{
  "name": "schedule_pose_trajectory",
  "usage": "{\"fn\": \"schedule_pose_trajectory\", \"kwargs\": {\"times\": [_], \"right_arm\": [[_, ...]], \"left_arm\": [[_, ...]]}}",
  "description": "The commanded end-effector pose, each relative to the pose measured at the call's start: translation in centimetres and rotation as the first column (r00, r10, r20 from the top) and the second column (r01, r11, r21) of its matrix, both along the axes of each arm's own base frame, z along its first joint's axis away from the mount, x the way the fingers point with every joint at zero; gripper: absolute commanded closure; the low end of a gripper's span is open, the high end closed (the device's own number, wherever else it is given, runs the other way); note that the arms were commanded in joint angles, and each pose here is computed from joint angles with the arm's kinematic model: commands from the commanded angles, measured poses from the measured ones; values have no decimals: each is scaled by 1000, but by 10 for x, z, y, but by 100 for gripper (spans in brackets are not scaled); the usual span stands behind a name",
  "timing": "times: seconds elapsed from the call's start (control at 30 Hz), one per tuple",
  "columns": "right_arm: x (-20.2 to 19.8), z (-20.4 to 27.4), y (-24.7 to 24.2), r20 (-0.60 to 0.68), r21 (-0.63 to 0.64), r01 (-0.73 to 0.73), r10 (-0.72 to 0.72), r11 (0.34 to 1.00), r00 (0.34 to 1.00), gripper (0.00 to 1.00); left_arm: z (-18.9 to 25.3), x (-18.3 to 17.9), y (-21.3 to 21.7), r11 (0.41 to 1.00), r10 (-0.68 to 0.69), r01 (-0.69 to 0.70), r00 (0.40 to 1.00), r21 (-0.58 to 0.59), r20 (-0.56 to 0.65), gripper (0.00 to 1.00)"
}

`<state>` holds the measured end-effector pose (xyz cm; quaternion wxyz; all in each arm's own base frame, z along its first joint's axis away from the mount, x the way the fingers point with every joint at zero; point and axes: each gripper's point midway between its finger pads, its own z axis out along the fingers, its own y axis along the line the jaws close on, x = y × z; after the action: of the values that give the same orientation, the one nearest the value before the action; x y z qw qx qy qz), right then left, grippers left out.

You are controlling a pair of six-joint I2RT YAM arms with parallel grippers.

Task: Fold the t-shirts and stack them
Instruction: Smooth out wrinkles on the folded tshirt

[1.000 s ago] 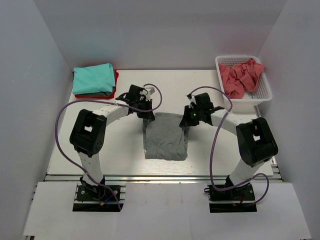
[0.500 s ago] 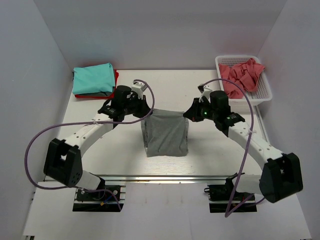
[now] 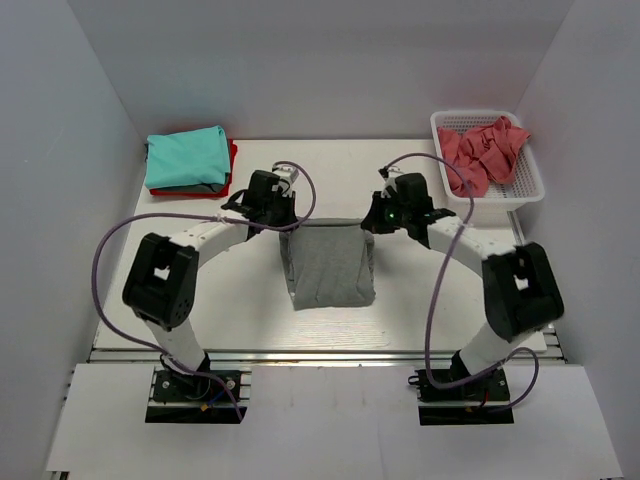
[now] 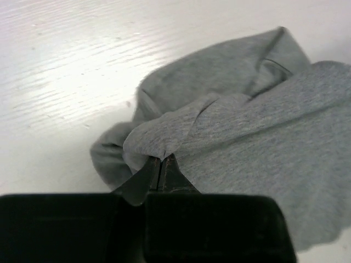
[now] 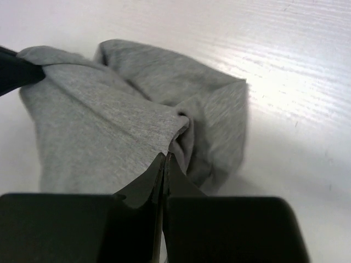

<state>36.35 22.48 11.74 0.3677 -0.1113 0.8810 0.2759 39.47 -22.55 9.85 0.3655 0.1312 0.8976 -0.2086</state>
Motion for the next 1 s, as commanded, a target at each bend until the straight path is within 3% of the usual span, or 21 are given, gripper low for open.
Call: {"fn": "schedule_pose_trajectory", "kwargs": {"times": [0.0, 0.2, 0.23, 0.27, 0.4, 0.43, 0.57, 0.7, 0.87, 0.9, 0.97], "right_arm": [[45, -4, 5, 65, -20, 25, -23, 999, 998, 100], [81, -44, 17, -7, -73, 5, -5, 997, 1000, 100], [90, -46, 22, -4, -75, -10, 10, 997, 1000, 100], [90, -44, 26, -7, -60, -31, 30, 998, 1000, 96], [94, -18, 35, 38, -16, -58, 58, 998, 998, 64], [95, -11, 37, 52, -10, -68, 69, 998, 996, 54], [83, 26, 39, 111, 28, -102, 98, 994, 989, 46], [53, 15, 27, 38, 17, -90, 89, 996, 995, 46], [14, -1, 18, -54, 20, -119, 120, 993, 991, 63], [7, -3, 16, -67, 22, -121, 122, 992, 990, 67], [1, -10, 13, -85, 14, -117, 118, 993, 989, 69]], "left_arm": [[8, 37, 26, 986, 150, -154, 987, 68, 59, 100], [-21, 65, 28, 978, 193, -191, 981, 86, -18, 99], [-30, 66, 33, 975, 204, -198, 978, 103, -46, 87], [-21, 72, 29, 978, 196, -193, 980, 84, -30, 82], [1, 76, 30, 979, 196, -196, 981, 50, 10, 42], [5, 75, 31, 980, 196, -197, 980, 43, 22, 37], [39, 73, 34, 978, 205, -207, 975, 13, 83, 12], [44, 56, 32, 983, 186, -185, 980, -16, 68, 12], [29, 26, 21, 993, 115, -115, 993, -41, -7, 20], [19, 18, 19, 994, 94, -95, 995, -45, -38, 27], [14, 6, 7, 995, 42, -48, 997, -85, -68, 32]]}}
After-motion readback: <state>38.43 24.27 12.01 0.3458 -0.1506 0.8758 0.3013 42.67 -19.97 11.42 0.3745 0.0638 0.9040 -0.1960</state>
